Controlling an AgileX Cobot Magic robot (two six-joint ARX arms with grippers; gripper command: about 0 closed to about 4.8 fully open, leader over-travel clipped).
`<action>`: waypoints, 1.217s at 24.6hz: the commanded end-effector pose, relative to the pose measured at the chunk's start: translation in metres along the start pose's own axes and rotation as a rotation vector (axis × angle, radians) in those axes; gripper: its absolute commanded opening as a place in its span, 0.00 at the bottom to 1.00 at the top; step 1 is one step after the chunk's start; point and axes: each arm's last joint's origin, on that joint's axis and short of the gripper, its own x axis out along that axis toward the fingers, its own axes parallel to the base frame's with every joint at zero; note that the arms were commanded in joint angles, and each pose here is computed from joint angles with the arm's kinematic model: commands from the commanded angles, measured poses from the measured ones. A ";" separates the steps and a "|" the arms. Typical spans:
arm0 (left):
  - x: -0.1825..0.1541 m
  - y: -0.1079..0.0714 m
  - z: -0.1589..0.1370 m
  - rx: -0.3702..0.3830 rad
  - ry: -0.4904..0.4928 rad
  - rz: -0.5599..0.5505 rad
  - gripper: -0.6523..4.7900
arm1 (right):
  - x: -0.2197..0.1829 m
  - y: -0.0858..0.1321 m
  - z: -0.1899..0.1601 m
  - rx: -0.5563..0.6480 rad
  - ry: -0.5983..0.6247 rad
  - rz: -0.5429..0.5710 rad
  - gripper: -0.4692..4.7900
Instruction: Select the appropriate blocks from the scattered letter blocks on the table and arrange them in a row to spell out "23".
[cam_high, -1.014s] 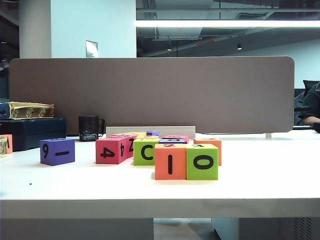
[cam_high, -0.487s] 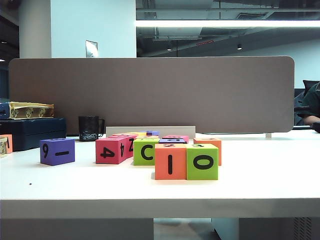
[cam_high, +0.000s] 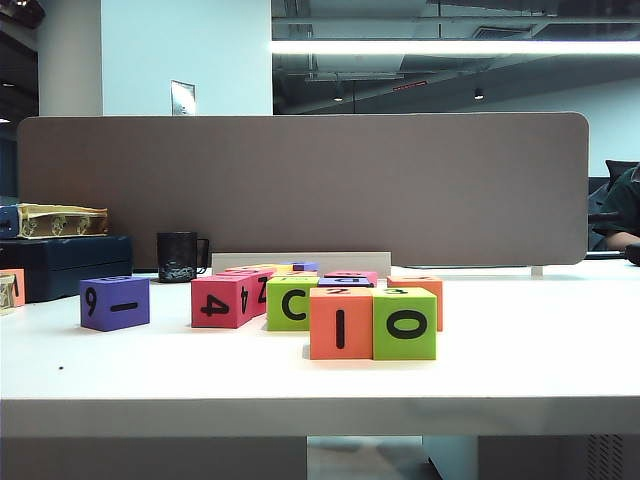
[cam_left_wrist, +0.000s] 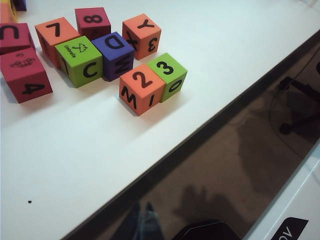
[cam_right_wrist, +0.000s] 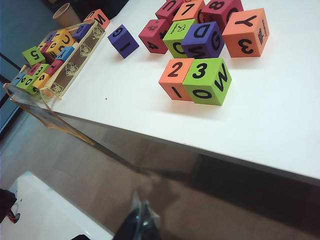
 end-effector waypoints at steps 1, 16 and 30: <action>-0.001 -0.001 0.002 -0.006 -0.014 -0.006 0.11 | 0.000 0.001 0.001 -0.006 -0.006 0.005 0.09; -0.001 -0.001 0.002 -0.006 -0.015 -0.005 0.11 | 0.000 0.001 0.001 -0.006 -0.007 0.005 0.09; -0.007 0.004 0.002 0.333 -0.033 0.148 0.11 | 0.000 0.001 0.001 -0.006 -0.007 0.005 0.09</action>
